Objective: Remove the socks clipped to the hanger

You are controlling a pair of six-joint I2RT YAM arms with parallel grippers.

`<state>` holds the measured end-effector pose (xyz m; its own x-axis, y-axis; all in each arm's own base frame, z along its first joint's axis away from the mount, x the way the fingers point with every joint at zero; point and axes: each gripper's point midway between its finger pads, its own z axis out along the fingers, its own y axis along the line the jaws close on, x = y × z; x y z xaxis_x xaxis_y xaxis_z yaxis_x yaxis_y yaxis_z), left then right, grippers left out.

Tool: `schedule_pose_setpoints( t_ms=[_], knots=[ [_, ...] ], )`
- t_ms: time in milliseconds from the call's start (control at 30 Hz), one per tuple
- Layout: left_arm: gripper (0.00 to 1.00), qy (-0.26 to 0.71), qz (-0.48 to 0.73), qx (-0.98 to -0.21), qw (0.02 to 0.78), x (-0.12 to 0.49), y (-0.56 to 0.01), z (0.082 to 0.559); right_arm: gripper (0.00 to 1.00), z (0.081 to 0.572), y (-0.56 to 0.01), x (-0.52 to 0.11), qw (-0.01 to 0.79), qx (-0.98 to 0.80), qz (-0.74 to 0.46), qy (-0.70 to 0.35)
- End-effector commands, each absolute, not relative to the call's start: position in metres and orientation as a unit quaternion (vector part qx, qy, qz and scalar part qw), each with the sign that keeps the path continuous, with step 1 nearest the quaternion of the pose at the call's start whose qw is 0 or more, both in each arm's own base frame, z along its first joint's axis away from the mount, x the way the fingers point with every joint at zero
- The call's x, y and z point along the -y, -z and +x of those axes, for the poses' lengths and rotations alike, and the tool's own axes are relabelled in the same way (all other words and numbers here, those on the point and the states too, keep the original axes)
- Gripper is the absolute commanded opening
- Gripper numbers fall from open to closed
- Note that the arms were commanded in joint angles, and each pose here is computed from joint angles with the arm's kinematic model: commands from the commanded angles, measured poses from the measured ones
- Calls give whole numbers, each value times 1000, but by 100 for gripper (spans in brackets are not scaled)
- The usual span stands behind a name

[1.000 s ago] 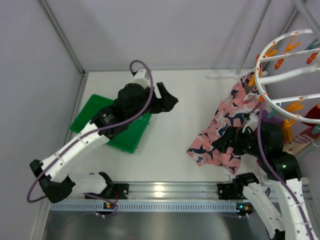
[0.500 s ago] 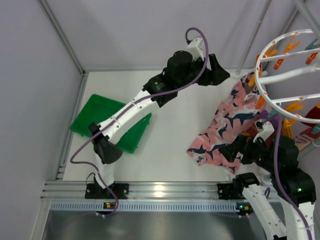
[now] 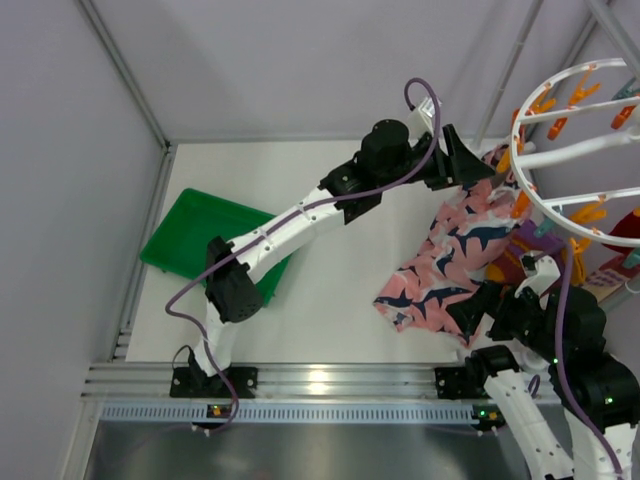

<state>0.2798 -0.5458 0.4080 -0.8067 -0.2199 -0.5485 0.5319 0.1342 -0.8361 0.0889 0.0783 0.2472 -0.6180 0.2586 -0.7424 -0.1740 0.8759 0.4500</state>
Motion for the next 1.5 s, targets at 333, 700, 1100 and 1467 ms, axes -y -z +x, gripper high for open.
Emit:
schedule_pose_setpoints(
  t_ms=[333,700,1100,1467],
  knots=[
    [59,766,116,-572,270,543,-529,213,99,76,-259,-73,451,-857,30,-248],
    [55,760,100,-582,270,552,-518,220,99,68,-271,-68,470,-849,29,-240],
    [51,743,85,-611,261,577,-479,226,99,64,-276,-67,477,-844,26,-243],
    [51,730,84,-620,275,577,-469,228,99,61,-273,-67,476,-845,26,-242]
  ],
)
